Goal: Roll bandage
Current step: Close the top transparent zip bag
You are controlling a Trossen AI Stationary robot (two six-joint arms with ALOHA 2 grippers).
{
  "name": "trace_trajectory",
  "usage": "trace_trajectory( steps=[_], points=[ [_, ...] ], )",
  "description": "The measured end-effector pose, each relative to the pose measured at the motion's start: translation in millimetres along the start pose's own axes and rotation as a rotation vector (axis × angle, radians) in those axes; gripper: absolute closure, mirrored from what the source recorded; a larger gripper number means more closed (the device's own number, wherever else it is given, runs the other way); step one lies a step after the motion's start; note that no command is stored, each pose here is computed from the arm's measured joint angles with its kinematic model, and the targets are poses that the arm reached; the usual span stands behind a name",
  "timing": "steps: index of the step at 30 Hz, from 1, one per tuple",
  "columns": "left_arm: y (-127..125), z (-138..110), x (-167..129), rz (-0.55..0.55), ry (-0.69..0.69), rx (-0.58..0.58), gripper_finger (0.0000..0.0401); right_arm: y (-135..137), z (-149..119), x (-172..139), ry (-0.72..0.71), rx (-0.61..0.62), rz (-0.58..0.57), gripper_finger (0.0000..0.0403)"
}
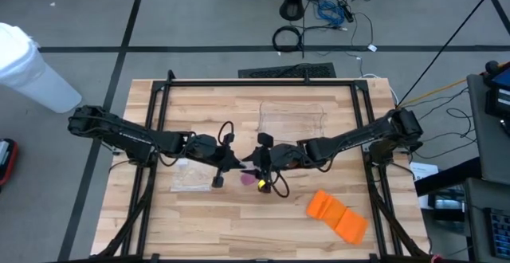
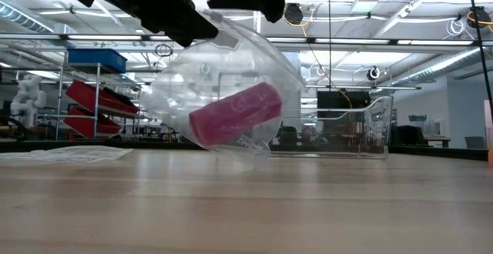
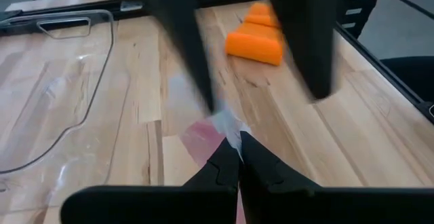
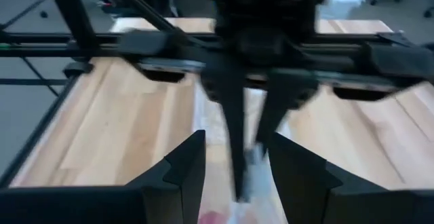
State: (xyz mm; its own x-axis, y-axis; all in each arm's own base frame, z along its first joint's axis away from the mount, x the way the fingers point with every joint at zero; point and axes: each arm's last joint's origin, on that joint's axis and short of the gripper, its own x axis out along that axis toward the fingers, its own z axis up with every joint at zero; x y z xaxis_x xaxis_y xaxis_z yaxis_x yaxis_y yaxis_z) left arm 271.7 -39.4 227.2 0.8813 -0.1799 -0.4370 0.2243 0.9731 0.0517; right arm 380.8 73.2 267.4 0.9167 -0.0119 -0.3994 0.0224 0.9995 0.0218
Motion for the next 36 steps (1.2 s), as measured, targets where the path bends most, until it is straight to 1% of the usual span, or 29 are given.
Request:
trace_trajectory(
  steps=[5,8,11,15,20,23,27,33,36],
  points=[
    [0.5,0.0,0.0,0.017,0.001,0.0,0.0401,-6.7,-1.9,0.9,0.026,-0.002,-0.022,0.0257],
    [0.5,0.0,0.0,0.018,0.001,0.0,0.0401,-8.6,-1.5,1.3,0.025,-0.034,-0.025,0.0257],
    [1.2,-0.1,0.0,0.042,0.003,0.001,0.0401,-11.0,-1.5,1.6,0.028,-0.043,-0.03,0.0257],
    [1.7,-0.1,0.0,0.058,0.005,0.001,0.0401,-12.9,-2.1,2.9,0.035,-0.042,0.009,0.0257],
    [1.2,-0.8,0.0,0.055,0.012,0.001,0.0401,-12.8,-6.1,6.3,0.055,-0.043,0.011,0.0257],
    [-1.0,-3.9,0.0,0.032,0.044,0.01,0.0401,-14.1,-9.0,7.2,0.08,-0.037,0.005,0.0262],
    [-1.1,-3.4,0.0,0.032,0.038,0.011,0.0401,-14.4,-10.9,7.0,0.1,-0.035,0.003,0.029],
    [-1.1,-3.4,0.0,0.033,0.038,0.011,0.0401,-14.5,-11.0,7.0,0.101,-0.043,0.002,0.0363],
    [-1.1,-2.7,0.1,0.034,0.031,0.012,0.0401,-16.5,-10.6,7.3,0.099,-0.041,-0.002,0.0391]
  ],
)
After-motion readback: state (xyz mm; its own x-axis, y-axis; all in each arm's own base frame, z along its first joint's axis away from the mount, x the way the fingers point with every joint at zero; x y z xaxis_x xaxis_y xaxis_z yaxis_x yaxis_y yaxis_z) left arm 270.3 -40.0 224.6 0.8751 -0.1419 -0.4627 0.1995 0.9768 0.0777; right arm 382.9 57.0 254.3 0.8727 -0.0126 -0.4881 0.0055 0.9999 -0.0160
